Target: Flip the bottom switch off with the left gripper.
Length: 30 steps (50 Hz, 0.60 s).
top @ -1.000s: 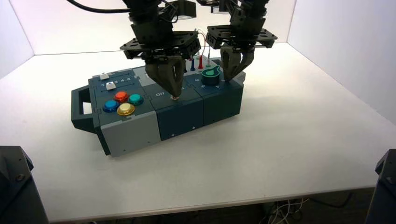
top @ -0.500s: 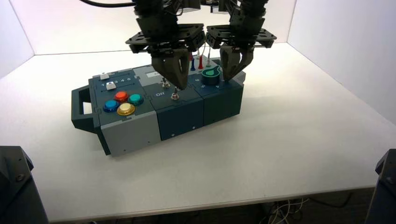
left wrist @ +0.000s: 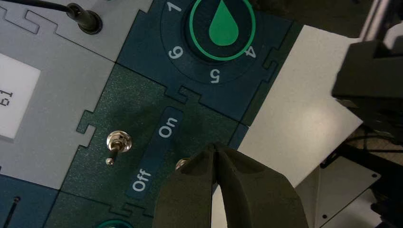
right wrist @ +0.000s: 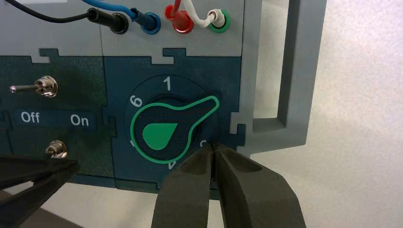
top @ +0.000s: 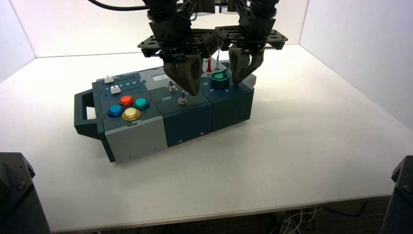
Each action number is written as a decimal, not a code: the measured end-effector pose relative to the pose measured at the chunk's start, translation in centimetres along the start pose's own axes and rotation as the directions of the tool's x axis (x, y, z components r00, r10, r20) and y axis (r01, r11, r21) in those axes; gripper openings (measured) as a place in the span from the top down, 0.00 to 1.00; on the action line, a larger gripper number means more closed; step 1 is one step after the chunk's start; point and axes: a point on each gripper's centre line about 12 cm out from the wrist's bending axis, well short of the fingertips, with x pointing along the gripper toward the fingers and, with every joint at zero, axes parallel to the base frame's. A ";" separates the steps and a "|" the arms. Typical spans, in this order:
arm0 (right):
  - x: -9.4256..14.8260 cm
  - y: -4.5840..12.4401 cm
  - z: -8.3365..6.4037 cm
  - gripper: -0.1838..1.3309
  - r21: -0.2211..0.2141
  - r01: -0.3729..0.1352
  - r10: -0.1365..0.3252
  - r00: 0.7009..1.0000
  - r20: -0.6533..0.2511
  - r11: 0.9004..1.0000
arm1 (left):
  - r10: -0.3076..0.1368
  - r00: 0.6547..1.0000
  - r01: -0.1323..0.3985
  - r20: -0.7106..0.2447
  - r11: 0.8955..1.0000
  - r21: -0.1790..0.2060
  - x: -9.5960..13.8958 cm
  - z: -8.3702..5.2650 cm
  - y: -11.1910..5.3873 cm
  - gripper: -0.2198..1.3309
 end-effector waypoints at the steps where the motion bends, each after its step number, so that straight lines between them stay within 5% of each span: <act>1: 0.0 0.0 -0.1 0.98 0.000 0.000 0.000 1.000 -0.002 1.000 | 0.001 1.000 -0.001 -0.002 1.000 0.001 0.0 -0.1 0.0 0.96; 30: 0.0 0.0 0.1 0.98 0.000 -0.001 0.001 1.000 -0.006 1.000 | 0.031 1.000 -0.031 0.001 0.999 0.026 -0.1 0.1 0.8 0.96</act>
